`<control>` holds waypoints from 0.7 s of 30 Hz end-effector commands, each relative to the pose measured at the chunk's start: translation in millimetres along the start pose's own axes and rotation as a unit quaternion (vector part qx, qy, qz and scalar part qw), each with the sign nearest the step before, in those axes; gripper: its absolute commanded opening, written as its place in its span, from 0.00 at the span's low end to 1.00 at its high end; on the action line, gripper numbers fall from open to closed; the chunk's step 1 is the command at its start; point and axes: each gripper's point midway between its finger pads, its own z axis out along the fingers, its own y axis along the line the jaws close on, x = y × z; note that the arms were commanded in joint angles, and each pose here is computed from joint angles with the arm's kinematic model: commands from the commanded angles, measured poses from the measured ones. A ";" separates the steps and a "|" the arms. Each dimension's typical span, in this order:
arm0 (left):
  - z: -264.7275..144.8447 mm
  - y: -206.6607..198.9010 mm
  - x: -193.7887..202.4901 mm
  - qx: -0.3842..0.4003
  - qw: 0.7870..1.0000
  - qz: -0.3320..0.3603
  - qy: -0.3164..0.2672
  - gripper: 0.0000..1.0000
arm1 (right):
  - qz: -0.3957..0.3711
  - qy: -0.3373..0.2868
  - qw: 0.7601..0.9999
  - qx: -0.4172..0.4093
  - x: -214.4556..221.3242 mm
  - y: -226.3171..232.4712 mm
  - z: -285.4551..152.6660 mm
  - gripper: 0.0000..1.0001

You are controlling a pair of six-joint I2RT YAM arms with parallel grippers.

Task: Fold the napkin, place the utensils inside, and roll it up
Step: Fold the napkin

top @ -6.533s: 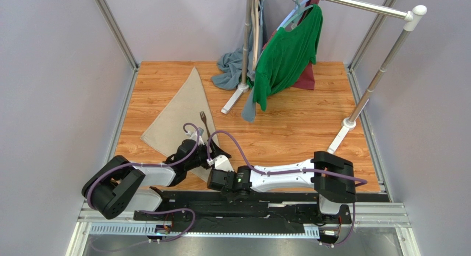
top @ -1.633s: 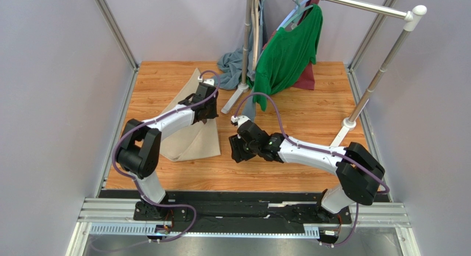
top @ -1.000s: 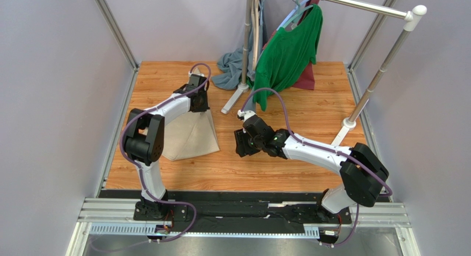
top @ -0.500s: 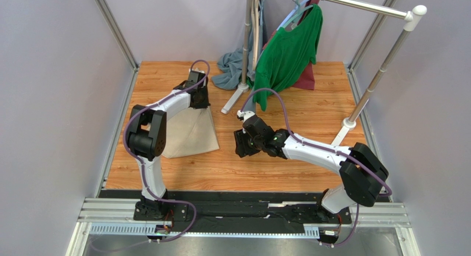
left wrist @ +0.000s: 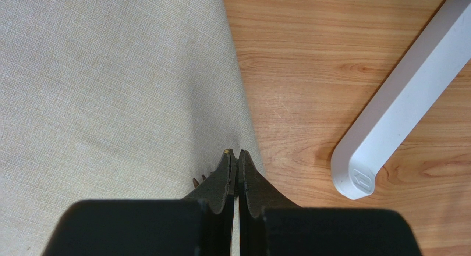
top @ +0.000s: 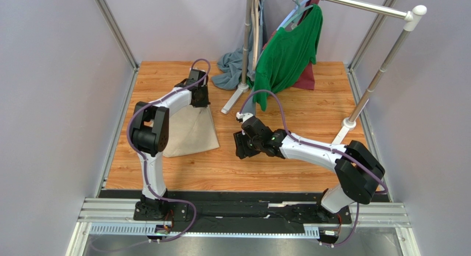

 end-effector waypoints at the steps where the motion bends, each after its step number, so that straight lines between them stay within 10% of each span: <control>1: -1.1 0.5 -18.5 0.000 1.000 0.004 -0.018 0.00 | 0.009 -0.007 1.000 -0.018 -9.0 8.9 0.0 0.51; 17: -1.2 -12.6 -33.6 0.031 0.999 0.011 -0.034 0.12 | 0.020 -0.004 0.999 -0.041 -7.3 17.8 9.2 0.51; 21: -3.7 -9.2 -35.5 0.023 0.999 0.016 -0.035 0.42 | 0.025 -0.008 0.998 -0.050 -9.7 22.2 12.4 0.51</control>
